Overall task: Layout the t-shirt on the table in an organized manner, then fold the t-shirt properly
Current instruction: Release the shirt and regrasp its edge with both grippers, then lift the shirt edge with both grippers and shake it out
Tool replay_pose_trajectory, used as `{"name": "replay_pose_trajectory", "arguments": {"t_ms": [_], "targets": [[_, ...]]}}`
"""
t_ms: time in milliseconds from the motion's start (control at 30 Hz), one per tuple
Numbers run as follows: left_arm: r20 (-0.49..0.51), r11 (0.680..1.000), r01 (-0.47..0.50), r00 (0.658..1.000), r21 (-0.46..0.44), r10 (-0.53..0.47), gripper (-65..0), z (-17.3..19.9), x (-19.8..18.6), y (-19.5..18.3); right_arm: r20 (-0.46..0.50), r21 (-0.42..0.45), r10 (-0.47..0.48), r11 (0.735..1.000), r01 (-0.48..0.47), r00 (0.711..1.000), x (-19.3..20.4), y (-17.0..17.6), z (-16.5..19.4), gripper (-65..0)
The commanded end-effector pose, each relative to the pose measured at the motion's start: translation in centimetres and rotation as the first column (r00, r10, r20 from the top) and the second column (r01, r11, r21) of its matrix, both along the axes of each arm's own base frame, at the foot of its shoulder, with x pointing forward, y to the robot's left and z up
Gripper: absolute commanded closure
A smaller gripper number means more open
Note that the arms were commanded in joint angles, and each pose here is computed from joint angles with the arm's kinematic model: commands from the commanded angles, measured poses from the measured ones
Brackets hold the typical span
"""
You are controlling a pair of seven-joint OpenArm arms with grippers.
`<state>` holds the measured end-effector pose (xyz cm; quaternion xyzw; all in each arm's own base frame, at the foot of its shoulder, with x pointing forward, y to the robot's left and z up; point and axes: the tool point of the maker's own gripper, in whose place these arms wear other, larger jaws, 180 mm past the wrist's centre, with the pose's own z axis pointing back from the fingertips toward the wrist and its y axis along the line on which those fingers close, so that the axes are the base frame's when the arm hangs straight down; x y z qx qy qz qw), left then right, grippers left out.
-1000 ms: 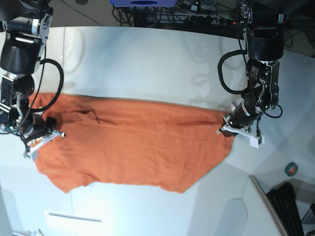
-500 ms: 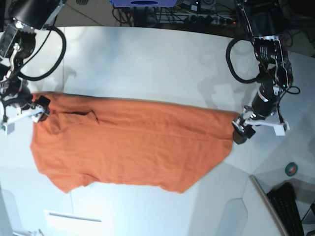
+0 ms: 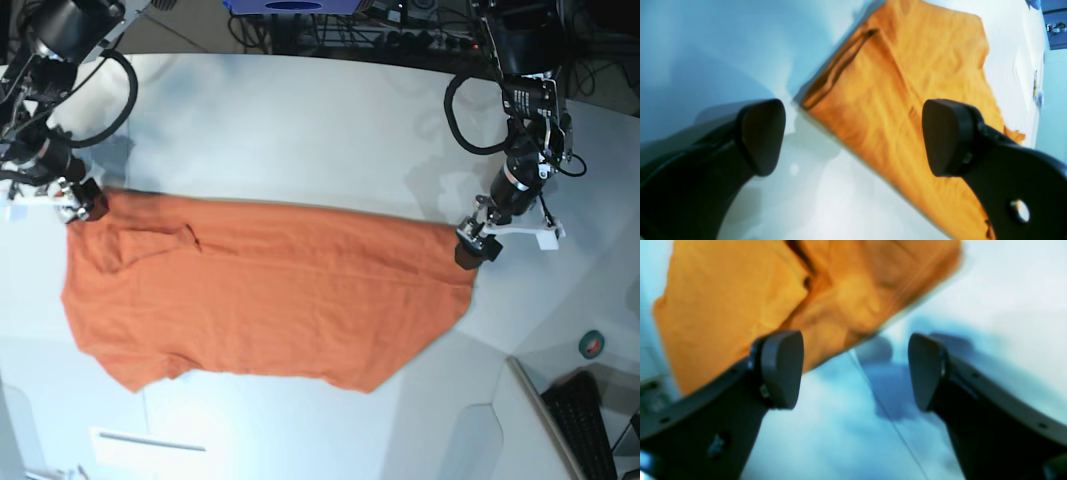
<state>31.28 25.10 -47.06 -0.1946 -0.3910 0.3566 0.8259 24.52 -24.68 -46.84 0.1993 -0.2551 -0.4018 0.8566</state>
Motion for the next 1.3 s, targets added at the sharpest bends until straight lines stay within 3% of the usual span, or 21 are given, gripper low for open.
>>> {"name": "replay_pose_trajectory", "arguments": {"t_ms": [0,300,700,900,1033,1100,1167,1267], "targets": [[-0.015,1.000,0.002,1.000,-0.002,-0.003,-61.7,-0.1,0.1,0.0,0.034,-0.019,-0.021,1.000,0.022,0.999,0.6,-1.3,0.5,-46.8],[-0.024,1.000,0.002,1.000,0.003,-0.002,-61.7,-0.3,-0.2,0.3,0.010,0.025,-0.113,0.993,0.113,0.994,0.1,-1.3,-3.0,-47.0],[-0.029,1.000,0.002,1.000,-0.005,-0.002,-61.7,-0.5,-0.3,0.0,-0.027,0.065,-0.123,0.990,0.125,0.992,0.4,-1.3,-4.5,-45.9],[-0.015,1.000,0.002,1.000,-0.006,-0.002,-61.5,-0.1,0.4,0.0,-0.029,0.066,-0.123,0.990,0.125,0.992,0.3,-1.3,-4.6,-33.8],[-0.030,1.000,-0.007,1.000,-0.029,0.006,-60.4,-0.7,1.2,-0.2,-0.029,0.068,-0.123,0.990,0.125,0.992,0.3,-1.2,-4.6,-32.4],[-0.048,0.999,-0.015,0.999,-0.046,0.013,-53.5,-1.3,1.4,-0.4,-0.031,0.069,-0.123,0.990,0.125,0.992,0.2,-1.1,-4.7,-32.3],[-0.058,0.998,-0.019,0.998,-0.056,0.016,-42.3,-1.7,1.6,-0.5,-0.031,0.070,-0.123,0.990,0.124,0.992,0.2,-1.0,-4.7,-32.3],[-0.060,0.998,-0.005,0.998,-0.061,0.001,-15.1,-1.7,2.1,-1.0,-0.031,0.072,-0.130,0.989,0.132,0.991,0.2,-1.1,-4.7,-30.2]]}}
